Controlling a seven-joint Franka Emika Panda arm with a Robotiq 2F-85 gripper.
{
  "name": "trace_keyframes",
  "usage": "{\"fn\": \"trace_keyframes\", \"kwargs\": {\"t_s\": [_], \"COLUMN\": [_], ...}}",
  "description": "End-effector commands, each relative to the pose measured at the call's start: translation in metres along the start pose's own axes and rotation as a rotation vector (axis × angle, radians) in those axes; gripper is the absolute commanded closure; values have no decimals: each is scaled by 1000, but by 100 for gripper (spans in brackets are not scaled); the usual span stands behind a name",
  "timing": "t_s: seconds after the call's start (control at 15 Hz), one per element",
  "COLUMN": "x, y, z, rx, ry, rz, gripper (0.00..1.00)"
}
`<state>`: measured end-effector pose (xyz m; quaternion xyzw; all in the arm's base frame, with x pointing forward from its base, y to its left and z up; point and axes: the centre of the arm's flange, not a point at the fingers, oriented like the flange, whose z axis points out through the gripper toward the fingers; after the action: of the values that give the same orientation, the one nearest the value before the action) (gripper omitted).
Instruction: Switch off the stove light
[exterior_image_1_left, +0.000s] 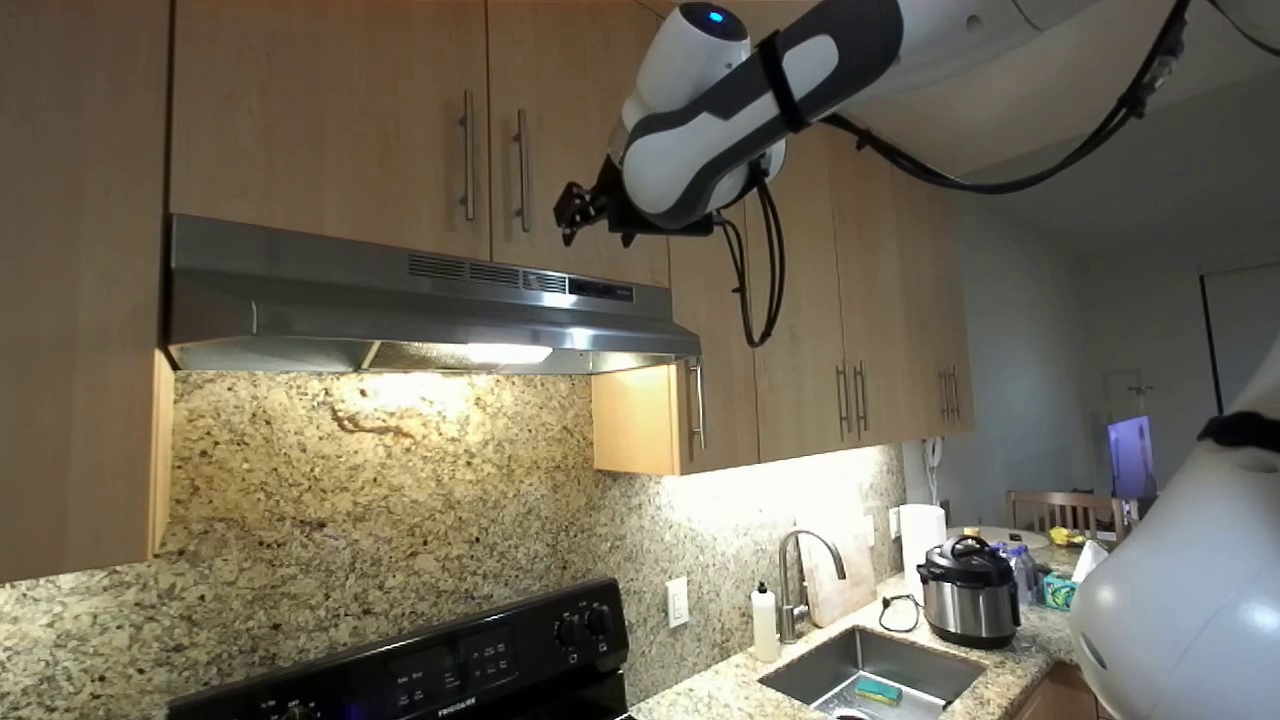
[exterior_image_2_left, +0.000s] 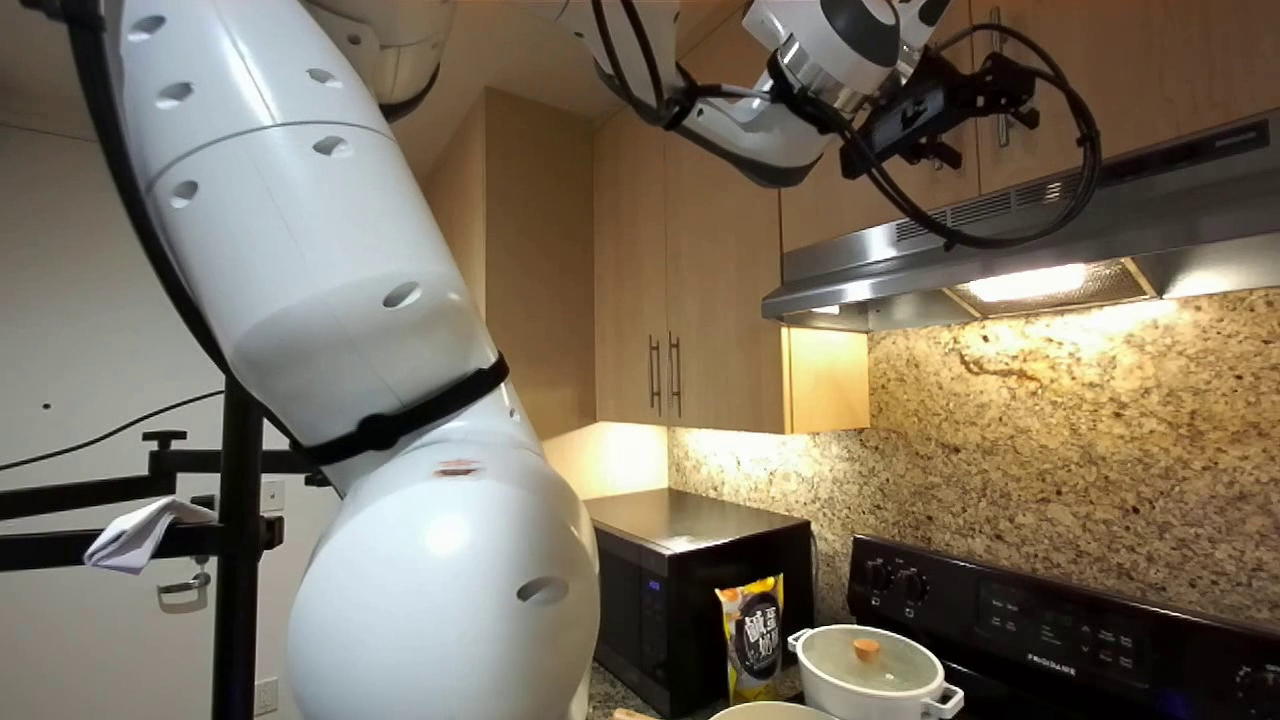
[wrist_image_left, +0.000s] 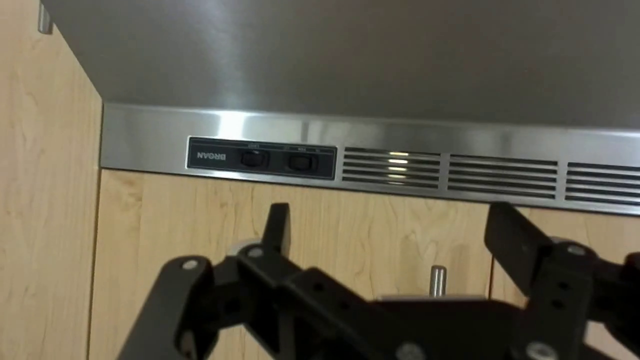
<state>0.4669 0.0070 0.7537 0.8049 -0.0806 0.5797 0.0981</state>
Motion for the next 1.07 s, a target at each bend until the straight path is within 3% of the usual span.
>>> {"fn": "trace_keyframes", "kwargs": {"t_s": [0.0, 0.27, 0.4, 0.47, 1.0], "x": [5, 4, 4, -5, -2], "y": [10, 25, 39, 25, 38], "z": [20, 44, 50, 43, 57], "rx": [76, 106, 68, 67, 48], "ry": [34, 26, 12, 5, 3], "rz": [30, 55, 55, 70, 87], "gripper": [0, 0, 0, 0, 0]}}
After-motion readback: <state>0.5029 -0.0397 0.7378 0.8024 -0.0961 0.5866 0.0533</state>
